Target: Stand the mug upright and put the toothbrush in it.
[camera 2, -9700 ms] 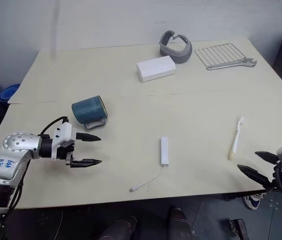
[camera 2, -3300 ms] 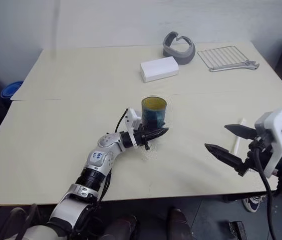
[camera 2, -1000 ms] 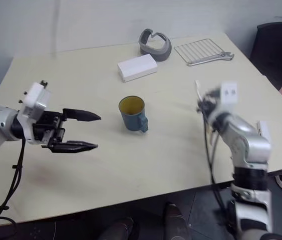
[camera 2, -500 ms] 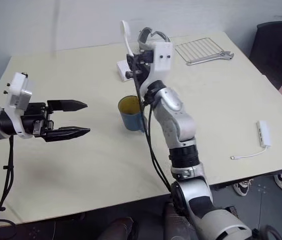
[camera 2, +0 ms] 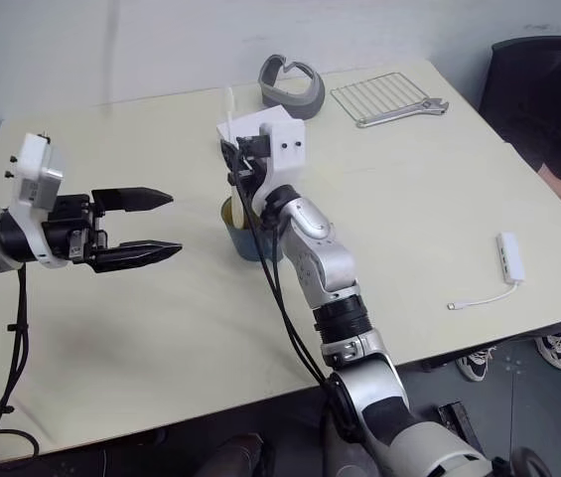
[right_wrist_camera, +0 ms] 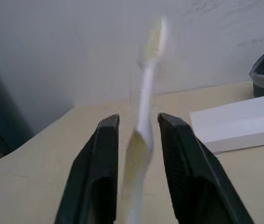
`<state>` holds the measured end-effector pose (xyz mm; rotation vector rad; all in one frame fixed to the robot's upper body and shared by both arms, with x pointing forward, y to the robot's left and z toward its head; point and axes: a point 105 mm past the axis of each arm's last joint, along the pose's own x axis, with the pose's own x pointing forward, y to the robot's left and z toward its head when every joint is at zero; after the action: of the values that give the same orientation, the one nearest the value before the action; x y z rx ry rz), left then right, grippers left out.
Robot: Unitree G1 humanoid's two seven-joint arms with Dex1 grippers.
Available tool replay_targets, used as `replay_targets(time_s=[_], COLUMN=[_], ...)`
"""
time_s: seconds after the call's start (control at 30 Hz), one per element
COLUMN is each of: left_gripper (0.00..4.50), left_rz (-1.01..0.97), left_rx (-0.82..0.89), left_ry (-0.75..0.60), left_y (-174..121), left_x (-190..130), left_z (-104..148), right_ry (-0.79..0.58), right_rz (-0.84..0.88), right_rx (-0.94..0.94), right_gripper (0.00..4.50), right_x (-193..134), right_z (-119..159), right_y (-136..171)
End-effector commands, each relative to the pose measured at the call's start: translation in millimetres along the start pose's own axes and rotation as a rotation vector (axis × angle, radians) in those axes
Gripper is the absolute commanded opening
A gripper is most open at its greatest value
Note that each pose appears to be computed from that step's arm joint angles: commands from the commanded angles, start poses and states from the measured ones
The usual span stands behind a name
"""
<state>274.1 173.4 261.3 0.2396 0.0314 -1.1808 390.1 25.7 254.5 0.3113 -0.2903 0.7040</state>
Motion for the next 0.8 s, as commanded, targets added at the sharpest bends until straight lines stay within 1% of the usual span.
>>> replay_targets(time_s=[0.03,0.07,0.13,0.17,0.23,0.27,0.37,0.43,0.47,0.53,0.57,0.6,0.7,0.8], left_gripper=[4.5,4.5,4.5,4.5,4.5,4.5,4.5,4.5,4.5,4.5,4.5,4.5,4.5,4.5], left_rz=[0.0,0.0,-0.002,-0.003,-0.005,-0.005,-0.013,-0.018,-0.02,-0.032,-0.038,-0.04,-0.03,-0.008], left_rx=[0.039,0.036,0.029,0.026,0.024,0.025,0.022,0.027,0.03,0.034,0.035,0.037,0.041,0.05], left_ry=[-0.022,-0.023,-0.027,-0.029,-0.03,-0.03,-0.025,-0.012,-0.006,0.031,0.043,0.061,0.095,0.106], left_y=[0.0,0.6,1.7,2.1,3.1,3.4,4.7,5.7,6.1,4.8,3.9,3.2,4.0,8.8], left_x=[0.1,0.4,1.2,1.6,2.2,2.3,0.4,-3.5,-4.9,-14.2,-17.5,-23.6,-38.5,-44.4], left_z=[8.4,7.7,6.2,5.6,3.9,3.3,1.0,0.1,-0.3,-2.9,-3.7,-4.2,-5.7,-7.6], right_ry=[-0.066,-0.068,-0.077,-0.075,-0.03,-0.006,0.157,0.325,0.386,0.602,0.666,0.712,0.734,0.729], right_rz=[0.034,0.039,0.085,0.114,0.208,0.242,0.456,0.552,0.574,0.54,0.522,0.467,0.341,0.298], right_rx=[0.003,-0.005,-0.032,-0.049,-0.093,-0.105,-0.215,-0.289,-0.302,-0.369,-0.386,-0.414,-0.434,-0.444], right_gripper=[2.57,2.85,3.45,3.82,4.48,4.48,4.48,4.48,4.48,4.48,4.48,4.48,4.48,4.48], right_x=[-8.1,-12.0,-25.9,-32.8,-49.5,-55.2,-98.6,-132.9,-143.7,-177.6,-188.0,-196.3,-205.5,-208.9], right_z=[17.0,20.5,37.6,45.5,57.5,59.8,75.4,80.9,82.3,85.3,87.6,94.3,110.0,113.5], right_y=[6.2,5.0,4.7,5.9,9.7,11.6,8.7,-5.1,-10.0,-45.6,-56.4,-73.9,-104.9,-114.8])
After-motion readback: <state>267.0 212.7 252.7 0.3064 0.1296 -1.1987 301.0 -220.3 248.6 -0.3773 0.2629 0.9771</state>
